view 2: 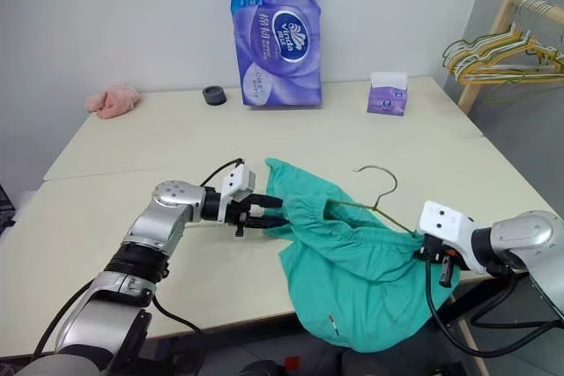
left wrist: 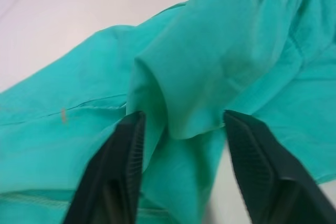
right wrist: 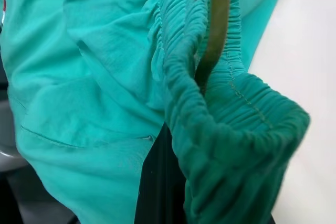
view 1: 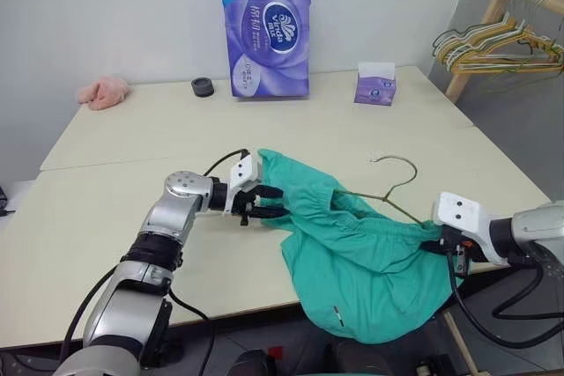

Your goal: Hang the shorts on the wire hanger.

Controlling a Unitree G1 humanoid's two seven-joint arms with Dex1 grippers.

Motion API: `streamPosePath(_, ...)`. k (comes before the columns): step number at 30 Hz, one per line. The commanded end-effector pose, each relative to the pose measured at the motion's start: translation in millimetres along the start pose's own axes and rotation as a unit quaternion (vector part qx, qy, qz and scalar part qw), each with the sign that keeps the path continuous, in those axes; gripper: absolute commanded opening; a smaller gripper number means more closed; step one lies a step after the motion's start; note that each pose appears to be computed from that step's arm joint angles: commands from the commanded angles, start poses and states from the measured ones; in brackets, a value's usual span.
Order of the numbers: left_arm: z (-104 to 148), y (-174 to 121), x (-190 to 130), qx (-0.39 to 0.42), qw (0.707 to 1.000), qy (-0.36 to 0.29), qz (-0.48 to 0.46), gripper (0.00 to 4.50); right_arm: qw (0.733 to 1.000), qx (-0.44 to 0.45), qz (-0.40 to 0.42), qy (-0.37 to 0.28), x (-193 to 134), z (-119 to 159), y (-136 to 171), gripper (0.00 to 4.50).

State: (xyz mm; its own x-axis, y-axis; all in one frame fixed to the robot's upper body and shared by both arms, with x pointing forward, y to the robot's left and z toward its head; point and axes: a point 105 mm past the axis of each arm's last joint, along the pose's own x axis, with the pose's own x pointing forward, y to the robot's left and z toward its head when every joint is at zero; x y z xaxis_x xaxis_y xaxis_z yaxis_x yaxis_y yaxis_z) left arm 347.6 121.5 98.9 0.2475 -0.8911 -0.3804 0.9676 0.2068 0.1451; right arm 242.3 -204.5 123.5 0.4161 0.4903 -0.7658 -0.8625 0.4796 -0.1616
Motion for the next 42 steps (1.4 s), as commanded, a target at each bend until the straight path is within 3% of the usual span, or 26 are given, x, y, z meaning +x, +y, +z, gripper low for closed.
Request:
streamPosePath(1, 26.0, 19.6, -11.8, 0.035, 0.997, -0.033, 0.059, 2.67, 0.997, 0.068, -0.023, -0.028, -14.3, 3.7, -2.3, 0.0)
streamPosePath(5, 64.2, 14.4, 1.4, 0.011, 0.992, -0.109, 0.06, 2.67, 0.975, 0.212, -0.043, -0.049, -26.9, -13.4, 4.1, 0.0)
streamPosePath(9, 98.4, -2.7, 16.9, -0.017, 0.986, -0.164, 0.032, 2.67, 0.95, 0.293, -0.082, -0.067, -38.0, -22.5, 5.5, 0.0)
streamPosePath(11, 130.7, -19.8, 36.9, -0.02, 0.981, -0.191, -0.008, 2.67, 0.927, 0.339, -0.131, -0.087, -49.4, -33.7, -0.7, 0.0)
streamPosePath(19, 191.5, -66.7, 77.5, 0.028, 0.971, -0.21, -0.114, 2.67, 0.864, 0.408, -0.275, -0.111, -82.4, -63.0, -23.2, 0.0)
streamPosePath(21, 209.7, -75.4, 90.6, 0.056, 0.964, -0.227, -0.127, 2.67, 0.841, 0.43, -0.316, -0.091, -93.0, -78.6, -28.3, 0.0)
streamPosePath(27, 240.8, -88.4, 111.3, 0.114, 0.951, -0.255, -0.131, 2.67, 0.801, 0.462, -0.373, -0.071, -132.0, -93.1, -51.8, 0.0)
streamPosePath(31, 264.8, -93.0, 123.3, 0.146, 0.943, -0.272, -0.124, 2.67, 0.752, 0.484, -0.441, -0.082, -175.2, -92.1, -84.2, 0.0)
streamPosePath(42, 304.8, -87.7, 141.5, 0.2, 0.929, -0.295, -0.103, 2.67, 0.652, 0.55, -0.513, -0.098, -232.4, -93.6, -129.9, 0.0)
